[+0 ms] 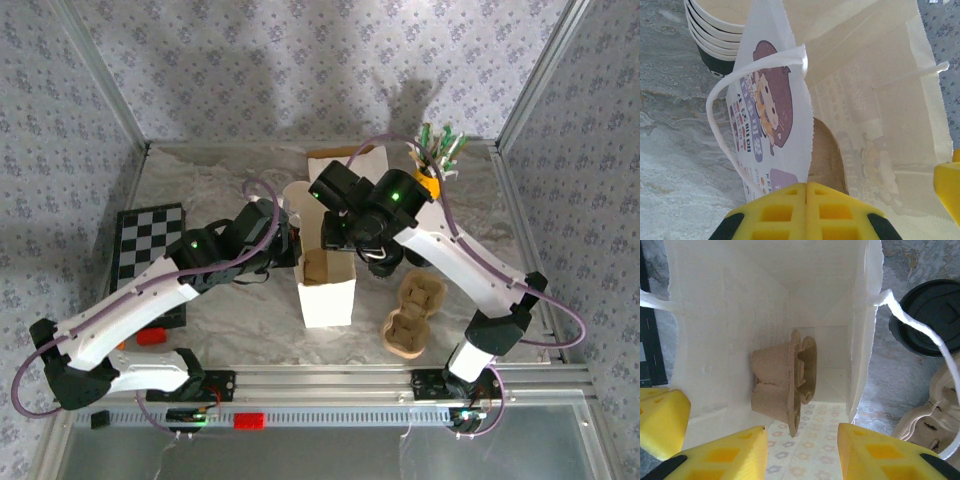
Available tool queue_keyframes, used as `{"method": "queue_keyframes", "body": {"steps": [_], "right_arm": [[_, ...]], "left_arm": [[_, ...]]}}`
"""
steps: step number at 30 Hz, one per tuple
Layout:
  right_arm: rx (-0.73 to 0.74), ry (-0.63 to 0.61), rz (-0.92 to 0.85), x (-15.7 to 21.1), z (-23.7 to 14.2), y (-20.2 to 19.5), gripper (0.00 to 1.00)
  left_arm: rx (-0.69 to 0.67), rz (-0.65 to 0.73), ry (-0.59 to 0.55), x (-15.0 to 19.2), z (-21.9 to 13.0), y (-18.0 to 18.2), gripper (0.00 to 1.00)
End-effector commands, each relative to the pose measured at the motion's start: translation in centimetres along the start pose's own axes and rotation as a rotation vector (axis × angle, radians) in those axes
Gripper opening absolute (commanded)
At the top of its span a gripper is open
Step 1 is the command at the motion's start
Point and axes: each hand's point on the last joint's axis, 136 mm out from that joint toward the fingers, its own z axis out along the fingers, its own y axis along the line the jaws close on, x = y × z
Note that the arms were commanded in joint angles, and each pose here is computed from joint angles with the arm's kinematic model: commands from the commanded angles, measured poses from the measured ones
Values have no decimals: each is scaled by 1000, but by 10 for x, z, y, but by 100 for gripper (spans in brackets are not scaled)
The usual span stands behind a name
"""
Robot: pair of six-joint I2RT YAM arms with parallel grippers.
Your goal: Pack the takeout coffee
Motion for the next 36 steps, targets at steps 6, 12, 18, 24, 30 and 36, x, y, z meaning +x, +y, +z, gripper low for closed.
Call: {"method": "queue_keyframes", "body": {"steps": [6,12,18,24,30,36], "right_arm": [[-17,-7,-15,1,-10,-4,43],[-27,-14,-23,0,-14,-3,43],[-37,-22,-29,0,-19,-3,45],[-37,-29,-33,0,-23,-6,47],[-56,-29,-59,4,-33,-10,50],[-27,-57,-85,0,-44,-29,55]], "left_arm": [[-32,22,-13,-8,-10,3,2],[-21,36,-13,-10,-14,0,11],[-28,51,-7,-10,-20,1,21],[-28,56,-27,-15,-34,3,22],[-3,75,-38,-19,-45,-7,23],[-17,129,-21,-21,-44,-21,24]]}}
